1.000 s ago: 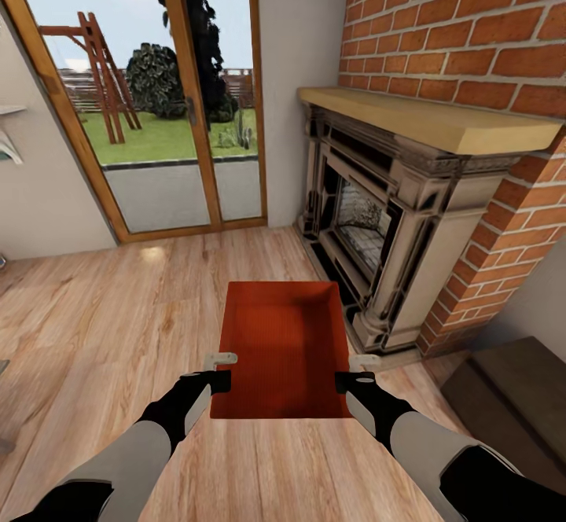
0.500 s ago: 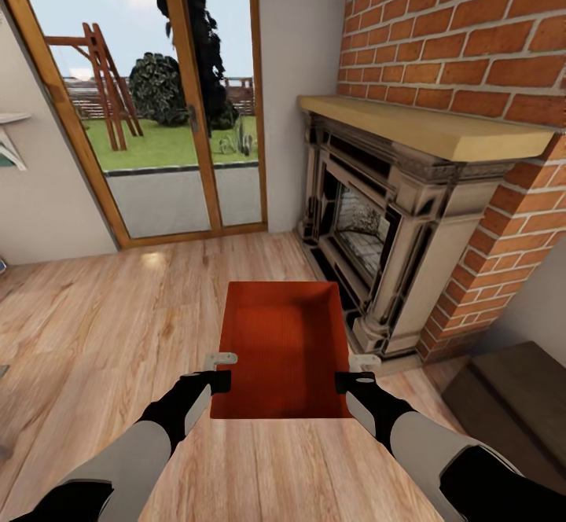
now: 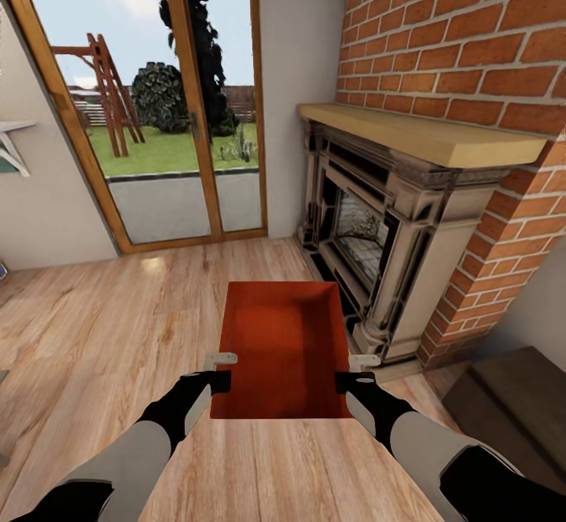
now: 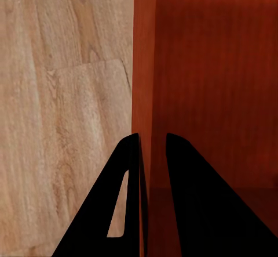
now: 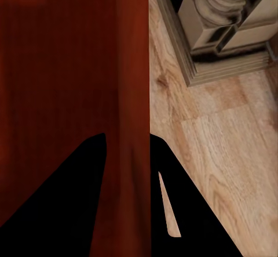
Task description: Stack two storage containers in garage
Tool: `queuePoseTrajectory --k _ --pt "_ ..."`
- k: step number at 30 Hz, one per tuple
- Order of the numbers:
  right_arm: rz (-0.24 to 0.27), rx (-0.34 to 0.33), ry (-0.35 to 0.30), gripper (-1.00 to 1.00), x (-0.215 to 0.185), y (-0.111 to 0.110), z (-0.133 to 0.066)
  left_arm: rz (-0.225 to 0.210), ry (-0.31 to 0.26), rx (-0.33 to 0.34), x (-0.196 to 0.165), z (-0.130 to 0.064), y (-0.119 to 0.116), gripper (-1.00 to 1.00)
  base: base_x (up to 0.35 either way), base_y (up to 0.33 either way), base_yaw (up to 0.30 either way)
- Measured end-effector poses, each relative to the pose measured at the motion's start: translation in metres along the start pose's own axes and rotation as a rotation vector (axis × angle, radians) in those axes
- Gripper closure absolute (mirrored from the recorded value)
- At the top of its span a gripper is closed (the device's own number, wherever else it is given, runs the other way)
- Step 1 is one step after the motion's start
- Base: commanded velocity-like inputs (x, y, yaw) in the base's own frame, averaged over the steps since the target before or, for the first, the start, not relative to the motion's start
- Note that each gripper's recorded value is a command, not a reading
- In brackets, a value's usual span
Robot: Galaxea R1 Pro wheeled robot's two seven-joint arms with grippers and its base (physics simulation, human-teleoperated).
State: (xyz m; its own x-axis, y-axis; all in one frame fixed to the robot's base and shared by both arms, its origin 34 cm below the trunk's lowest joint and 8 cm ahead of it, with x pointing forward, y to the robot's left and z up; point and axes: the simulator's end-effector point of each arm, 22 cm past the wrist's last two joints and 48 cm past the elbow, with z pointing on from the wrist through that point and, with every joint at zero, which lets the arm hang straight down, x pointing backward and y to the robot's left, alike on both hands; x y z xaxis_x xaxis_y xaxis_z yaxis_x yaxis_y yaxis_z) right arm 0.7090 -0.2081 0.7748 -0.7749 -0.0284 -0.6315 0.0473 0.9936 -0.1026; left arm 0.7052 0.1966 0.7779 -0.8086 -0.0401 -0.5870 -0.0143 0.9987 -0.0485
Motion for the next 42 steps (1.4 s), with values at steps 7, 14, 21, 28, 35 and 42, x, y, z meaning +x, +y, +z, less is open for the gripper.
queuePoseTrajectory --k 7,14,21,28,35,42 --pt "0.001 0.0 -0.011 1.0 -0.006 -0.001 -0.004 0.0 -0.011 0.0 -0.006 -0.004 0.0 1.0 0.0 0.0 0.0" --pt "0.002 0.001 -0.022 1.0 -0.012 -0.001 -0.007 0.001 -0.022 0.001 -0.011 -0.008 -0.001 1.0 0.0 0.0 0.0" --pt "0.002 0.002 -0.032 1.0 -0.018 -0.001 -0.011 -0.001 -0.033 0.002 -0.017 -0.012 -0.001 1.0 0.0 0.0 0.0" --pt "0.004 0.002 -0.045 1.0 -0.024 -0.002 -0.015 0.0 -0.045 0.002 -0.023 -0.016 -0.001 1.0 0.0 0.0 0.0" --pt "0.004 0.002 -0.055 1.0 -0.029 -0.003 -0.019 0.0 -0.055 0.002 -0.028 -0.02 -0.001 1.0 0.0 0.0 0.0" --pt "0.005 0.002 -0.065 1.0 -0.035 -0.003 -0.022 0.001 -0.066 0.003 -0.033 -0.024 -0.002 1.0 0.0 0.0 0.0"
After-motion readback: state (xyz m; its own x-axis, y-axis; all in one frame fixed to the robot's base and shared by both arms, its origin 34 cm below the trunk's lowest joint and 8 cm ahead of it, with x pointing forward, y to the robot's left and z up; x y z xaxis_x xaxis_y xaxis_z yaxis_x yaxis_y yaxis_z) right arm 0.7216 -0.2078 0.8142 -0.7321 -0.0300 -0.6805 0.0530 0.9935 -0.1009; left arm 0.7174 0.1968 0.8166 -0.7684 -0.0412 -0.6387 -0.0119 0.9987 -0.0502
